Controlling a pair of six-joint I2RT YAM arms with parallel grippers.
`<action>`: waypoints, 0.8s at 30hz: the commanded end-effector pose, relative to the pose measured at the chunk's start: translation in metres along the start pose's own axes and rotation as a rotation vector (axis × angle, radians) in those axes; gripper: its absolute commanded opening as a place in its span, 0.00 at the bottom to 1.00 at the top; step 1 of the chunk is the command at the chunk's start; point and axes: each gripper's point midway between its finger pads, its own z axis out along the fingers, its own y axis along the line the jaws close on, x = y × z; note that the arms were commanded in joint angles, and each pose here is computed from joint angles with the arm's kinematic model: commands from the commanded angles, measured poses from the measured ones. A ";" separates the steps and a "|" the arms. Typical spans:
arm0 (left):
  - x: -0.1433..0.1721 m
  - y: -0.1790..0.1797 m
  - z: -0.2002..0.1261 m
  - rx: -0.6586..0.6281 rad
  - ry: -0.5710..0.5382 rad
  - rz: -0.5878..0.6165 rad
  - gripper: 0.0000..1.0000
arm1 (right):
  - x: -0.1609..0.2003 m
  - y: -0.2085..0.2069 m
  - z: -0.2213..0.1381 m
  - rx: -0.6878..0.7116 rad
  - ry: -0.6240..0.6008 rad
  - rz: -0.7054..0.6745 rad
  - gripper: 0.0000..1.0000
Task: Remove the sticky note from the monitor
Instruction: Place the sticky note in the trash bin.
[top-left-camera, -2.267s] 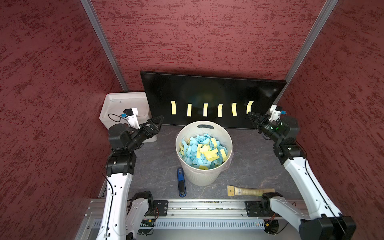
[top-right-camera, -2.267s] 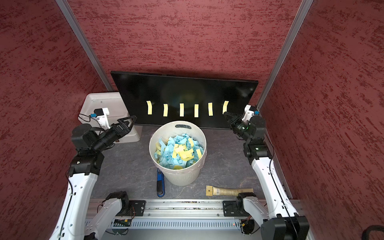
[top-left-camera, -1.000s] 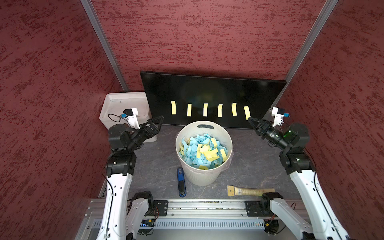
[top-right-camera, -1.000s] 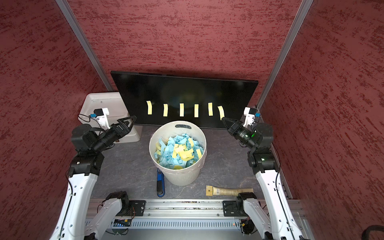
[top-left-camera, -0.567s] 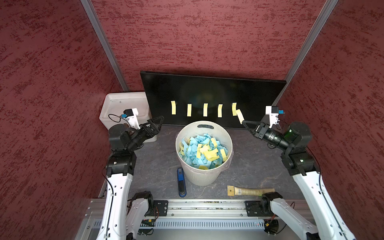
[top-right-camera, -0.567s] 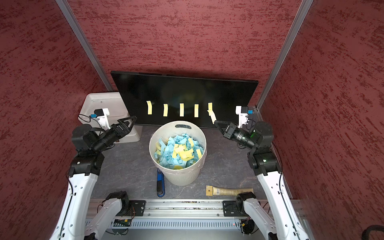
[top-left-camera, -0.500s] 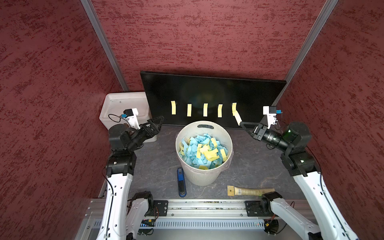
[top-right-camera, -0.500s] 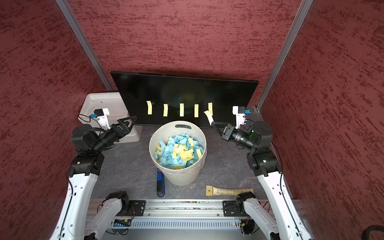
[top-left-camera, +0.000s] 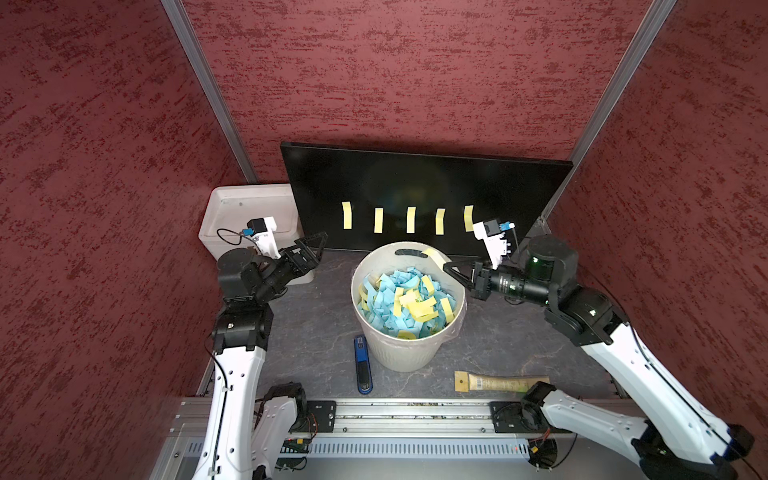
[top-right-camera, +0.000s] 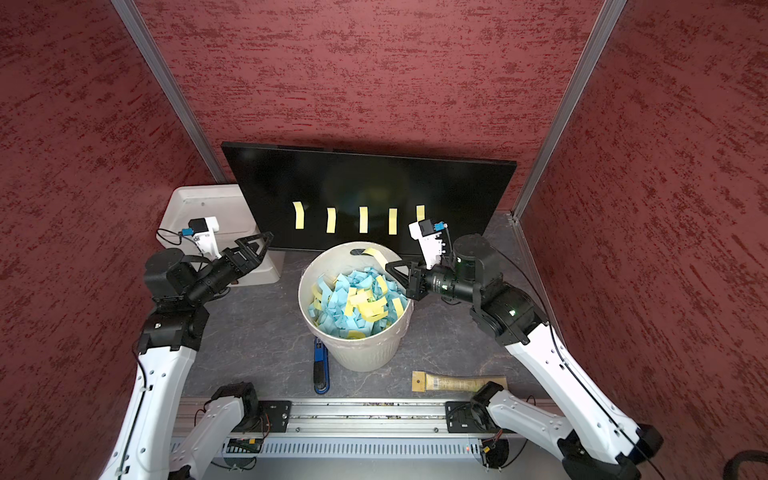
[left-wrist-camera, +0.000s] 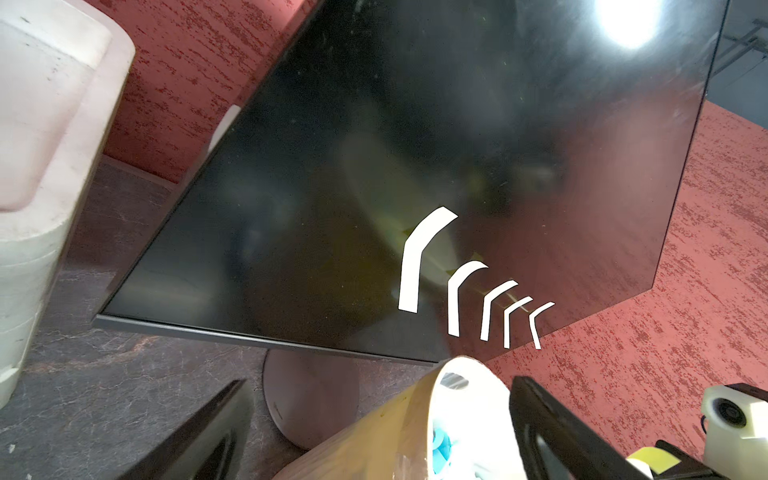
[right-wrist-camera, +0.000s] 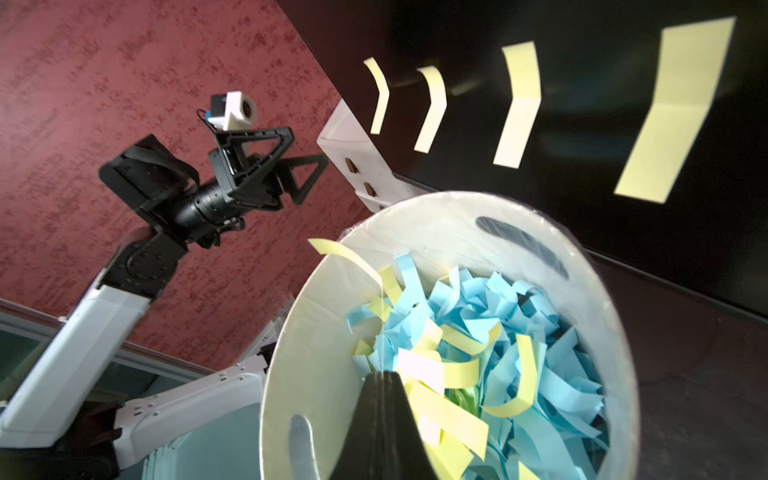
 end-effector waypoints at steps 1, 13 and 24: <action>-0.002 0.002 0.000 -0.005 -0.018 0.009 1.00 | 0.005 -0.009 0.003 0.117 0.037 -0.102 0.00; -0.003 0.002 -0.001 -0.006 -0.021 0.010 1.00 | 0.029 -0.008 0.038 0.264 0.170 -0.287 0.00; -0.002 0.002 -0.002 -0.004 -0.020 0.011 1.00 | 0.025 -0.013 0.057 0.405 0.173 -0.412 0.00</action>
